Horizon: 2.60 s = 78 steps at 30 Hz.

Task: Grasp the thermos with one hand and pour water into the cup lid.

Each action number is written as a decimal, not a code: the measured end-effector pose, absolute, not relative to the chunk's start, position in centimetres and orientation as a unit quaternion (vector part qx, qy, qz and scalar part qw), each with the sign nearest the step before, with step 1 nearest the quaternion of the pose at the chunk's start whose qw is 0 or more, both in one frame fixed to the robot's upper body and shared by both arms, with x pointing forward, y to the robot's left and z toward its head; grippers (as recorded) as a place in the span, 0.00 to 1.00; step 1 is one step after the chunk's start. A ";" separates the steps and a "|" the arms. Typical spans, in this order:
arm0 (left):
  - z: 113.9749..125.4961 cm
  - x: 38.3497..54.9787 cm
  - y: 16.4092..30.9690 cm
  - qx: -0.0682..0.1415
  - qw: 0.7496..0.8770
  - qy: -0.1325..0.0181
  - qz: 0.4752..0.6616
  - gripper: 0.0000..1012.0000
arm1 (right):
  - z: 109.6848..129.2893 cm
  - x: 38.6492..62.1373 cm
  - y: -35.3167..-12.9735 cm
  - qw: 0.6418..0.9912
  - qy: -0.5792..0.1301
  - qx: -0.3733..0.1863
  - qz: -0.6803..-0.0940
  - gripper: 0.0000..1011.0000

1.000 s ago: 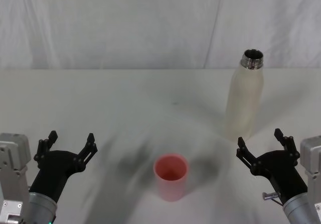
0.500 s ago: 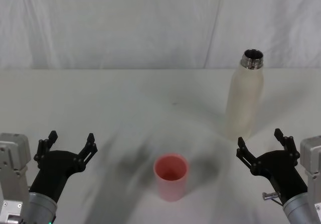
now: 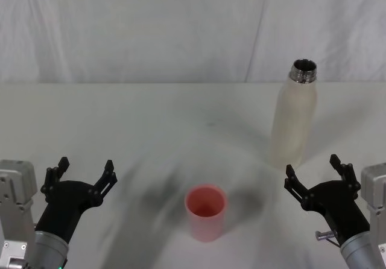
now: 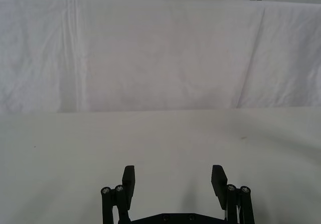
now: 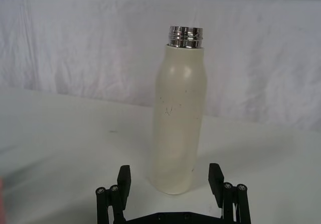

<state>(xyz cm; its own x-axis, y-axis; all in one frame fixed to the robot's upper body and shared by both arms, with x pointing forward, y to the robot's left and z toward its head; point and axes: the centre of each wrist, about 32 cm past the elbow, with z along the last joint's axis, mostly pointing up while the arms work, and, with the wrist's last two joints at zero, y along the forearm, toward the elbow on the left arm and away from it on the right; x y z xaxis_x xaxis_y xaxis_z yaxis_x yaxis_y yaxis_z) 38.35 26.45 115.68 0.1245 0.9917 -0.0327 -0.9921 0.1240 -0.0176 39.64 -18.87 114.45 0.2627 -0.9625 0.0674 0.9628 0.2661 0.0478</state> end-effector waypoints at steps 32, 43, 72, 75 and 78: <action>115.7 38.4 26.5 -0.017 0.750 0.006 0.662 0.99 | 115.2 40.4 -20.5 0.808 -0.021 0.024 -0.588 0.99; 115.7 38.4 26.5 -0.017 0.750 0.006 0.662 0.99 | 116.4 41.2 -21.4 0.816 -0.016 0.024 -0.577 0.99; 115.7 38.4 26.5 -0.017 0.750 0.006 0.662 0.99 | 118.4 45.8 -22.6 0.843 -0.016 -0.002 -0.538 0.99; 115.7 38.4 26.5 -0.017 0.750 0.006 0.662 0.99 | 118.4 46.1 -22.6 0.842 -0.014 -0.002 -0.539 0.99; 115.7 38.4 26.5 -0.017 0.750 0.006 0.662 0.99 | 118.1 46.7 -22.5 0.842 -0.009 -0.001 -0.540 0.99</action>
